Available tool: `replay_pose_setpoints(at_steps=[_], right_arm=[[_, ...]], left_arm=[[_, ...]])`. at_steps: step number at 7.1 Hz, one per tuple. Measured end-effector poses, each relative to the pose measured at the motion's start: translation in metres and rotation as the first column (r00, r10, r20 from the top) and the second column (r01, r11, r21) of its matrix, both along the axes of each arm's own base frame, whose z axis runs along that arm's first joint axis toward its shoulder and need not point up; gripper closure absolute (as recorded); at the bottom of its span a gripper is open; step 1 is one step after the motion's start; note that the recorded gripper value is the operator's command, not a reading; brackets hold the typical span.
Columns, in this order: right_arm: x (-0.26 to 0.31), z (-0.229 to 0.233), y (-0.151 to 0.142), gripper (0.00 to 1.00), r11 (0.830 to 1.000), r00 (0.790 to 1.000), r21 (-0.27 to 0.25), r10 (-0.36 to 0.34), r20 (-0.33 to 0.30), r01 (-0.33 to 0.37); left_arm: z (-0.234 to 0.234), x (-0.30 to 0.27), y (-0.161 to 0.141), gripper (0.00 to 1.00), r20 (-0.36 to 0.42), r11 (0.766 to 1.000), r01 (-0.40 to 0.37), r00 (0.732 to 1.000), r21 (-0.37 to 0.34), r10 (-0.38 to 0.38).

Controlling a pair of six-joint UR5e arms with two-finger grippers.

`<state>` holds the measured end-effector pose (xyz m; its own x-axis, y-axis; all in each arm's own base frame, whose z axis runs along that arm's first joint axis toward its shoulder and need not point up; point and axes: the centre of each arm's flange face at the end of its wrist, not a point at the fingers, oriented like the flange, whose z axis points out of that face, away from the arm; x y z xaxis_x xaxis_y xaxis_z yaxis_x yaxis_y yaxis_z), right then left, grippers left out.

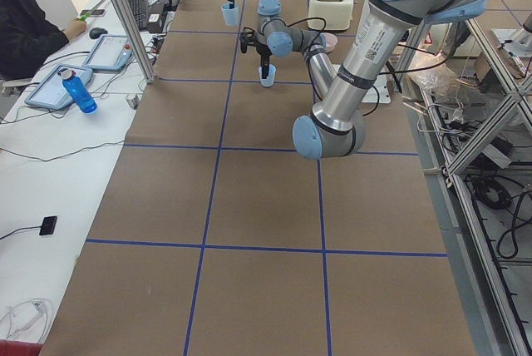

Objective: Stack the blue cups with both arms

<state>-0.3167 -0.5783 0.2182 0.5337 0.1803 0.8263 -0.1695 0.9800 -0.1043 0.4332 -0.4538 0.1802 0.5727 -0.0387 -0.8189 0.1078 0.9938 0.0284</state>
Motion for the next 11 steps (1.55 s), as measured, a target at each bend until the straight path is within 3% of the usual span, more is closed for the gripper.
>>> replay_pose_setpoints(at_steps=[3, 6, 8, 11], right_arm=[[-0.077, -0.056, 0.037, 1.0, 0.999, 0.999, -0.027, 0.044, 0.012, -0.043], [-0.138, -0.097, 0.079, 1.0, 0.997, 0.997, -0.038, 0.073, 0.025, -0.072], [-0.17, -0.105, 0.101, 1.0, 0.996, 0.997, -0.036, 0.08, 0.014, -0.08], [-0.19, -0.102, 0.117, 1.0, 0.997, 0.997, -0.033, 0.077, 0.0, -0.077]], left_arm=[[0.067, -0.125, -0.06, 0.02, 0.036, 0.995, -0.054, 0.998, 0.084, 0.051], [0.141, -0.225, -0.093, 0.02, 0.102, 0.982, -0.098, 0.991, 0.159, 0.082], [0.182, -0.266, -0.112, 0.02, 0.119, 0.977, -0.121, 0.988, 0.175, 0.101], [0.246, -0.296, -0.138, 0.02, 0.081, 0.97, -0.111, 0.992, 0.216, 0.095]])
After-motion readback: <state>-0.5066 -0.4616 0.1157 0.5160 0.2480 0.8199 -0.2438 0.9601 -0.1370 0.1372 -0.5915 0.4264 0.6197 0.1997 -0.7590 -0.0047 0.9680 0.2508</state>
